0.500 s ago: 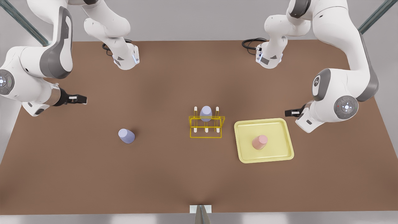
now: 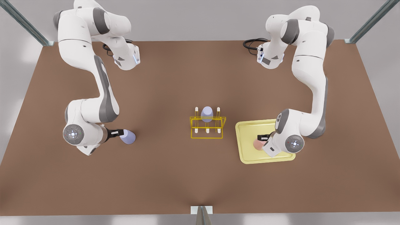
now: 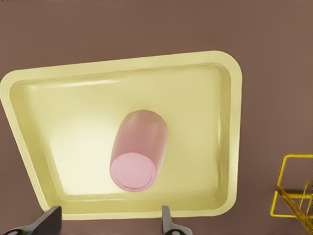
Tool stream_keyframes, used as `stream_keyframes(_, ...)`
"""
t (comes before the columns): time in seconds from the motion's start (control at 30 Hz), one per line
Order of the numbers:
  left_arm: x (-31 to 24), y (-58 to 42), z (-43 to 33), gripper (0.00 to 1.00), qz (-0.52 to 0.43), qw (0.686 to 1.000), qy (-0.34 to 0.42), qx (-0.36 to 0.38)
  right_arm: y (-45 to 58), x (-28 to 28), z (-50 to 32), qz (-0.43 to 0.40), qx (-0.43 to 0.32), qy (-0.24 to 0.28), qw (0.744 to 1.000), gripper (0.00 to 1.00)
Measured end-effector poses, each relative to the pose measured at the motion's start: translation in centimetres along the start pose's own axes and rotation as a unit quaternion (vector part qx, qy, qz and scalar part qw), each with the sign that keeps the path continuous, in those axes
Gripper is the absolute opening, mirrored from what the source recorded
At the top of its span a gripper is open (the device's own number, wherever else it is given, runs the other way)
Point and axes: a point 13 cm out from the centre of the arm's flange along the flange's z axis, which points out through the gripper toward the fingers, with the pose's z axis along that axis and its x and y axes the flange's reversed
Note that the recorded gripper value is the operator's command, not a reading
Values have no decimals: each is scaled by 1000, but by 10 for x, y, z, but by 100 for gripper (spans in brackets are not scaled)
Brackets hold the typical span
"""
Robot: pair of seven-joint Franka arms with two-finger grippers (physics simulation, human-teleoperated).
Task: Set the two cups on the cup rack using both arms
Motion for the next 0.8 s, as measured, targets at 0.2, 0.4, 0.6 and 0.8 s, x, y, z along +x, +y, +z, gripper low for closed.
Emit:
stream_keyframes(0.2, -1, -5, 43, 100, -12, 1000, -17, -4, 24, 7, 64, 4, 4, -25, 1000, 100)
stream_keyframes(0.4, -17, -5, 54, 100, -26, 998, -49, 3, 16, -5, 87, 30, 3, -76, 997, 100)
stream_keyframes(0.6, -25, -8, 70, 100, -32, 997, -67, 9, 12, -7, 100, 52, 1, -93, 994, 100)
stream_keyframes(0.8, -28, -10, 85, 100, -30, 996, -79, 14, 9, 2, 126, 68, 1, -87, 994, 100)
